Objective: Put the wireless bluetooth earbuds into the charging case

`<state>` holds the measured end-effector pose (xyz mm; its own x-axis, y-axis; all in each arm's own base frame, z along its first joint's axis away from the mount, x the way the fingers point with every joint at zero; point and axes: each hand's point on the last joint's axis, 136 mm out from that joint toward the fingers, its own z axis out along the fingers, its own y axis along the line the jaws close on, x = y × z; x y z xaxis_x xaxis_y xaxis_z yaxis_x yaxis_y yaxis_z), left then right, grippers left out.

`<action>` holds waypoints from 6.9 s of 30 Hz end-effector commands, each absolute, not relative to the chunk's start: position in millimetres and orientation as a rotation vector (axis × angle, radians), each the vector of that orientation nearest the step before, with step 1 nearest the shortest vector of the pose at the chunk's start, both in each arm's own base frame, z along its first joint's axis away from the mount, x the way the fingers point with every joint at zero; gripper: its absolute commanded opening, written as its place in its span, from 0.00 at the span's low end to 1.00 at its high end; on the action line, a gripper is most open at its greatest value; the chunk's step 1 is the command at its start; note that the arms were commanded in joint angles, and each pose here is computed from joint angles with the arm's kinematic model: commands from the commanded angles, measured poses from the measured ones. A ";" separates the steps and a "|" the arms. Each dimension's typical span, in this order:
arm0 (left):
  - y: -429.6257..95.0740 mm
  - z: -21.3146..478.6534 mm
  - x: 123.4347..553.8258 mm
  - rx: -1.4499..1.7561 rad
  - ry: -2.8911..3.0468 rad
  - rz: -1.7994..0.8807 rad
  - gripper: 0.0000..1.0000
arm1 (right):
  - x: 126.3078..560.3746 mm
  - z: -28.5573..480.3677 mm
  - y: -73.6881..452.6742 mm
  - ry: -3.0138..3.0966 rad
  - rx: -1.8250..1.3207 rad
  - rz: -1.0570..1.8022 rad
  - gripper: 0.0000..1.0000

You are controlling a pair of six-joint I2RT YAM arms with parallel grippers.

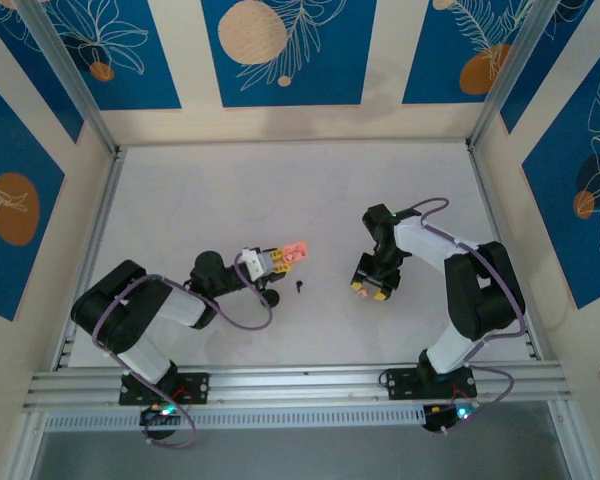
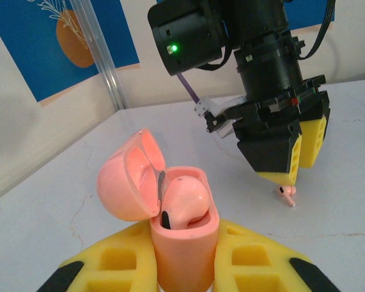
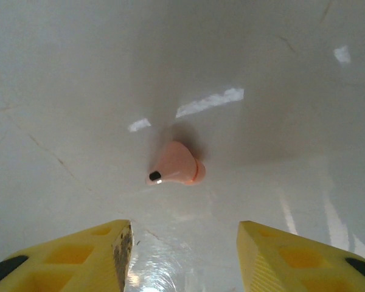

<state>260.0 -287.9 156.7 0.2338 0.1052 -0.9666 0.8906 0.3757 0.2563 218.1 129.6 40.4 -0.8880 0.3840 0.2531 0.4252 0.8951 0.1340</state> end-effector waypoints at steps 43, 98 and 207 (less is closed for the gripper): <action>-291.0 166.2 255.9 1.071 1.168 -0.700 0.15 | 238.0 26.1 138.9 -2.833 -0.531 -0.316 0.44; -296.0 149.5 260.4 1.075 1.221 -0.710 0.14 | 276.1 108.5 181.2 -3.328 -0.365 -0.814 0.28; -282.6 187.4 289.4 0.843 1.267 -0.655 0.14 | 264.8 146.3 223.5 -3.243 0.159 -1.038 0.61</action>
<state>283.8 -288.6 169.0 0.1729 0.0713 -0.9824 0.8518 0.4899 0.1855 273.3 224.1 149.7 -0.9302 0.0446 -0.3643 -0.1871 0.7964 0.5751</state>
